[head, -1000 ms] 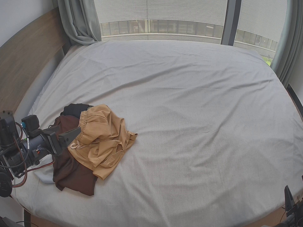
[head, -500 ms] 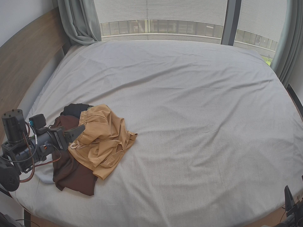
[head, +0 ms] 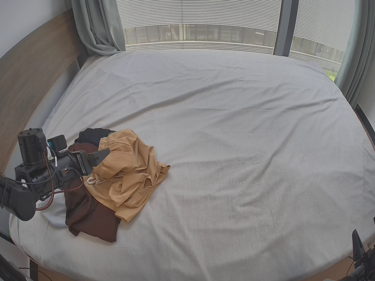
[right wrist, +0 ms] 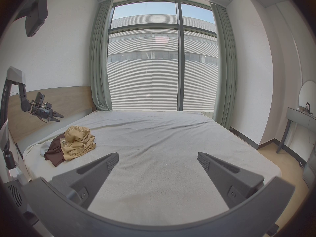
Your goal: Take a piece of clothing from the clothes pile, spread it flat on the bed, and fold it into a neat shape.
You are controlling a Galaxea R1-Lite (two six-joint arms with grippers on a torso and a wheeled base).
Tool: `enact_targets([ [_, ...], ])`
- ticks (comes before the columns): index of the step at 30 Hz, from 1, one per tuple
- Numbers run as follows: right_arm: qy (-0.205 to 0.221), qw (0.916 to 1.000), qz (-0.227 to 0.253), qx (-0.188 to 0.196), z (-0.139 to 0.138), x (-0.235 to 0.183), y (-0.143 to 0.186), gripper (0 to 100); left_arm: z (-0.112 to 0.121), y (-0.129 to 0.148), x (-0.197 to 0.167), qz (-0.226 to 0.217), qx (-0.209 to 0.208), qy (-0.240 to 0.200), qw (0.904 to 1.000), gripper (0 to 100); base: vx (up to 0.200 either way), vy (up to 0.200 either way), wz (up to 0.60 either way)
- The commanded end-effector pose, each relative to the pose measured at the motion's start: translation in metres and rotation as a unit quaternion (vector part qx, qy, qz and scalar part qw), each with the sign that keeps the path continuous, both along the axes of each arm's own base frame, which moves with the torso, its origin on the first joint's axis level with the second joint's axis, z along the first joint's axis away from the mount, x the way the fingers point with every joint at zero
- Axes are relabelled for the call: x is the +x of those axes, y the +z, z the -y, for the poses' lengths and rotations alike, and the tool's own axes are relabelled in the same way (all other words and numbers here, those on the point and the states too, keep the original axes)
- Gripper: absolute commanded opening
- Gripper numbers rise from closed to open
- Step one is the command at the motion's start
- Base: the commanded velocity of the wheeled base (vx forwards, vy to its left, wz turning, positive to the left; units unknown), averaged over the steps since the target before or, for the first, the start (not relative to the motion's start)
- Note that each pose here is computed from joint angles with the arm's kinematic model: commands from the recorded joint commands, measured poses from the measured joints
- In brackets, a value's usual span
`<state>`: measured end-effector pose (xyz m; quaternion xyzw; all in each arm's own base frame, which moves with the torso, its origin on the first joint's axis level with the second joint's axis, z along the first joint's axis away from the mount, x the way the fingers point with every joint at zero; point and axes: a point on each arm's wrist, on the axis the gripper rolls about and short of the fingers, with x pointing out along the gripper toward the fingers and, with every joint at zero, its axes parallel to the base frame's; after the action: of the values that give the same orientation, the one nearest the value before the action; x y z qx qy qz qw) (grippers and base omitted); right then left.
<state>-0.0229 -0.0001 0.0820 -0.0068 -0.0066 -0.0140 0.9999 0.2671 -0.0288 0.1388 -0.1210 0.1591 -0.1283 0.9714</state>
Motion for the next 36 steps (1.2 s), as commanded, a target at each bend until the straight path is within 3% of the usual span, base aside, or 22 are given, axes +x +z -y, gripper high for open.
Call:
enact_targets([
  [1, 0.000, 1.0000, -0.003, 0.000, 0.000, 0.000, -0.005, 100, -0.006, -0.012, 0.020, -0.016, 0.001, 0.012, 0.9998, 100, 0.000, 0.000, 0.00],
  [13, -0.001, 1.0000, -0.003, 0.000, 0.000, 0.000, -0.005, 100, -0.010, -0.026, 0.045, -0.029, -0.002, 0.016, 0.9994, 100, 0.000, 0.000, 0.00],
  [20, -0.001, 1.0000, -0.004, 0.000, 0.000, 0.001, -0.005, 100, -0.012, -0.028, 0.063, -0.030, -0.032, 0.001, 0.9990, 100, 0.000, 0.000, 0.00],
  [36, -0.001, 1.0000, -0.003, 0.000, 0.000, 0.000, -0.005, 100, -0.020, -0.032, 0.105, -0.031, -0.034, 0.011, 0.9989, 100, 0.000, 0.000, 0.00],
])
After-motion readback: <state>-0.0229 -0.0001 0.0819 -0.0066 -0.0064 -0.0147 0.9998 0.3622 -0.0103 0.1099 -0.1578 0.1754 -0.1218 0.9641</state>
